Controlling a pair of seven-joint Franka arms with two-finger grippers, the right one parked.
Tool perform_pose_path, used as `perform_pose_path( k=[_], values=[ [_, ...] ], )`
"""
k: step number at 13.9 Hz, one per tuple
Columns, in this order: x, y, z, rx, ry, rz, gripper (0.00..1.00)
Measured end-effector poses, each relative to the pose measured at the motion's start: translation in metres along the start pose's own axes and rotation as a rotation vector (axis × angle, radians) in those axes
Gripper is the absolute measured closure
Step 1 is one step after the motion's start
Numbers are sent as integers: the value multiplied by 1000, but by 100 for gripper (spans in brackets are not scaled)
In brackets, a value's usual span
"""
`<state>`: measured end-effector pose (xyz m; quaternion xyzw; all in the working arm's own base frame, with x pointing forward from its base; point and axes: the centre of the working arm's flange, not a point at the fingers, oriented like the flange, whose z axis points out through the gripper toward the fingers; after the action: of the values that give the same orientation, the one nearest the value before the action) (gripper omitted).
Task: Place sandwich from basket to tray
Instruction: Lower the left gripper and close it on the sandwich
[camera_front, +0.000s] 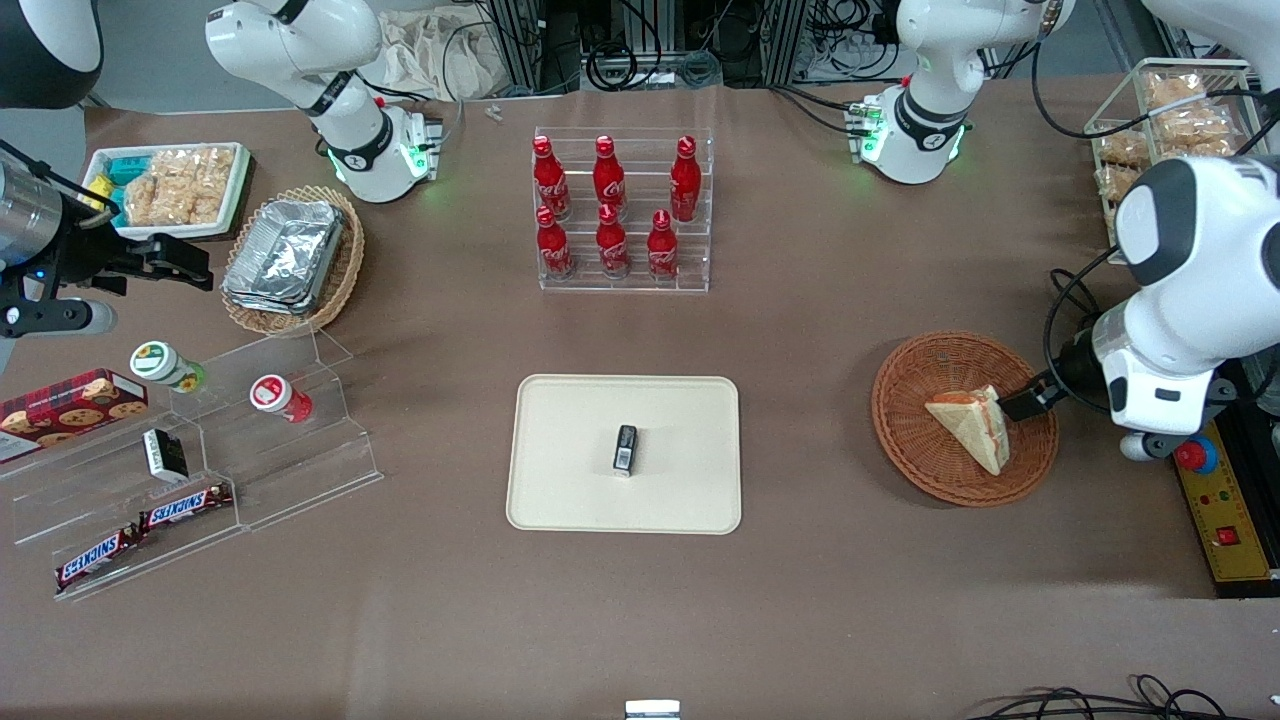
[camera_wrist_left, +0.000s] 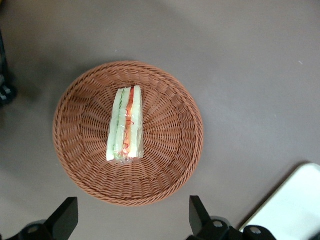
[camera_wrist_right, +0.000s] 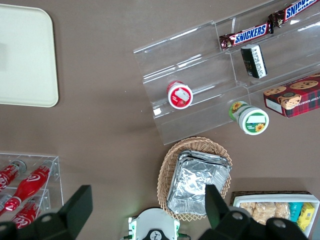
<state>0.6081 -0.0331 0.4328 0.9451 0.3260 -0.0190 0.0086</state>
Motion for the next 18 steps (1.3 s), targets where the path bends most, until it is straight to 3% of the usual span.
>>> perform_pose_path(
  k=[3, 6, 10, 14, 18],
  values=[
    [5, 0, 45, 31, -23, -102, 0],
    [9, -1, 90, 73, -2, -143, 0],
    [6, -10, 130, 81, 2, -145, 0],
    [7, -34, 156, 137, 5, -141, 0],
    [1, -39, 175, 124, 11, -137, 0]
  ],
)
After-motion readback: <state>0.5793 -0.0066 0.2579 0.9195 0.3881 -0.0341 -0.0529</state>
